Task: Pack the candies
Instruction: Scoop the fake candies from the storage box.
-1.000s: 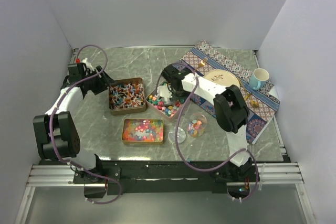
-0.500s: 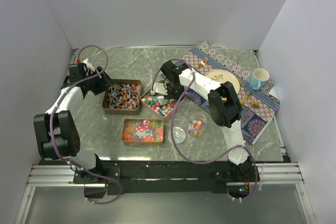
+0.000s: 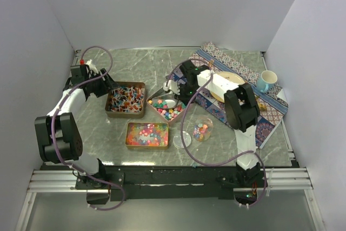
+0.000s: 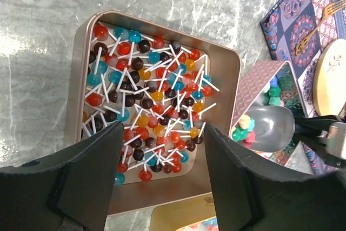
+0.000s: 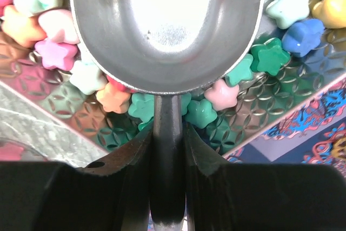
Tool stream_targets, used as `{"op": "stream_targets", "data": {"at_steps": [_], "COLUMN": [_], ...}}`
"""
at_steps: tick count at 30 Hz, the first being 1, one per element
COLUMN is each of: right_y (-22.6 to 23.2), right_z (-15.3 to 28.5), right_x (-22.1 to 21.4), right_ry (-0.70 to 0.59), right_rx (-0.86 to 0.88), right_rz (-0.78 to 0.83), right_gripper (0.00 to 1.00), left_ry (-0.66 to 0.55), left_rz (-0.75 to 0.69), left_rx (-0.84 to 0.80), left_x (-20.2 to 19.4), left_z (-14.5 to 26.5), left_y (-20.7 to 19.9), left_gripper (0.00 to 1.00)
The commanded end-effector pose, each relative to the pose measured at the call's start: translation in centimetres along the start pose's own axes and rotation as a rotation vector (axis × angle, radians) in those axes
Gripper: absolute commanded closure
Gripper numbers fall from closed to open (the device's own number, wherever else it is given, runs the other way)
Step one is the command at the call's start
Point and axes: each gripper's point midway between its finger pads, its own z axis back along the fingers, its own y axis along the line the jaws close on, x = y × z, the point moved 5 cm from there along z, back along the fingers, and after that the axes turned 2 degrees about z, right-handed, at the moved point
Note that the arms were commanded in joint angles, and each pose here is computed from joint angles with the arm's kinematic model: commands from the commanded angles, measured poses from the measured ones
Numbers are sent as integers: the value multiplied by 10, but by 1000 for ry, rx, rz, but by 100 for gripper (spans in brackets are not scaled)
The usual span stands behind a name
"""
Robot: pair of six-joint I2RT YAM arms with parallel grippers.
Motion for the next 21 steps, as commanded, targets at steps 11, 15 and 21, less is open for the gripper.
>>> {"op": "stream_targets", "data": {"at_steps": [11, 15, 21], "right_y": [-2, 4, -1], "right_z": [58, 55, 36], "right_x": [21, 16, 12], "right_ry": [-338, -352, -287], "right_rx": [-120, -120, -48], "right_rz": [-79, -114, -163], "right_gripper": [100, 100, 100], "left_ry": [-55, -57, -73], "left_rz": [-125, -127, -157], "left_rx": [9, 8, 4], "left_x": [23, 23, 32], "left_z": [1, -3, 0], "left_y": [-1, 1, -3], "left_gripper": [33, 33, 33]}}
